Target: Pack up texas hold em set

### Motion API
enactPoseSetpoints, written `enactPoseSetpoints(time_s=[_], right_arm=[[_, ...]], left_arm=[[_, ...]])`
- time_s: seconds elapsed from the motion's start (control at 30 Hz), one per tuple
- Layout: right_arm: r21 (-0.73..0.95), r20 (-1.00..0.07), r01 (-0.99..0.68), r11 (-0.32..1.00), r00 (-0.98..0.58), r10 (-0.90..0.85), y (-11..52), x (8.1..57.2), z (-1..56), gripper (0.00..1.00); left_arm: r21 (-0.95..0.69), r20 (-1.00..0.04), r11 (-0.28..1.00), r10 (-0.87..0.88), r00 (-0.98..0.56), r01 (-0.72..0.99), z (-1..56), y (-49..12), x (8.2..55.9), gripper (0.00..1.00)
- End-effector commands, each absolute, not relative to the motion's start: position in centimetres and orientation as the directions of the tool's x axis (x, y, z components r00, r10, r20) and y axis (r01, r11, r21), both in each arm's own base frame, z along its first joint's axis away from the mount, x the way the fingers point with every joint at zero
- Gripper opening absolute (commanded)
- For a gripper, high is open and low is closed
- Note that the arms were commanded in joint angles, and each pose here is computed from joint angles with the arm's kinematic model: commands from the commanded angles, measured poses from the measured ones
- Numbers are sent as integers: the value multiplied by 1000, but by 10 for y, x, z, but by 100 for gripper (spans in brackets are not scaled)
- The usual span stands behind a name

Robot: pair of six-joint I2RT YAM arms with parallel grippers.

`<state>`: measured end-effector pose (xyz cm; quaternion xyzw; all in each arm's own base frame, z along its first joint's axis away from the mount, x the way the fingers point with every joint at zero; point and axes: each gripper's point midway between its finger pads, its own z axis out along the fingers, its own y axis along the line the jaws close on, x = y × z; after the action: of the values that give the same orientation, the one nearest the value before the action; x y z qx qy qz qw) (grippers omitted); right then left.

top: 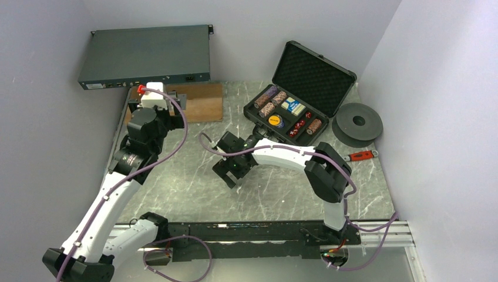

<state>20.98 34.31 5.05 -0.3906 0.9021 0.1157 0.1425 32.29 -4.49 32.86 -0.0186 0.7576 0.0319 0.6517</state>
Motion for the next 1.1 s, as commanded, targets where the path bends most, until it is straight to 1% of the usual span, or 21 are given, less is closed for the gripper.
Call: enactPoseSetpoints(time_s=[0.0, 0.1, 0.2, 0.37, 0.6, 0.83, 0.9, 0.97, 1.07], right_arm=[[66, -465, -842, 536, -501, -730, 359, 216, 60, 100], [3, -453, -866, 501, -447, -771, 351, 222, 47, 100], [-18, -442, -882, 471, -415, -795, 348, 222, 35, 100], [-3, -473, -906, 424, -372, -798, 354, 219, 33, 100], [7, -478, -929, 369, -327, -815, 361, 218, 27, 99], [44, -471, -947, 318, -301, -829, 366, 214, 21, 95], [60, -461, -950, 306, -298, -836, 366, 213, 19, 93], [71, -447, -953, 296, -295, -845, 365, 214, 16, 88], [87, -417, -953, 290, -299, -858, 363, 213, 10, 74]], left_arm=[[-11, -998, 996, -17, -68, -88, 357, -39, 317, 95], [-10, -997, 996, -16, -72, -89, 358, -39, 318, 95], [-15, -998, 996, -21, -66, -87, 359, -38, 316, 95], [-23, -998, 996, -28, -59, -85, 361, -37, 316, 95], [-31, -998, 996, -37, -60, -85, 361, -36, 316, 95], [-32, -997, 995, -38, -66, -92, 360, -34, 318, 95], [-32, -997, 995, -39, -69, -93, 359, -34, 318, 95], [-32, -997, 995, -38, -71, -93, 358, -34, 319, 95], [-31, -997, 995, -38, -72, -95, 358, -33, 319, 95]])
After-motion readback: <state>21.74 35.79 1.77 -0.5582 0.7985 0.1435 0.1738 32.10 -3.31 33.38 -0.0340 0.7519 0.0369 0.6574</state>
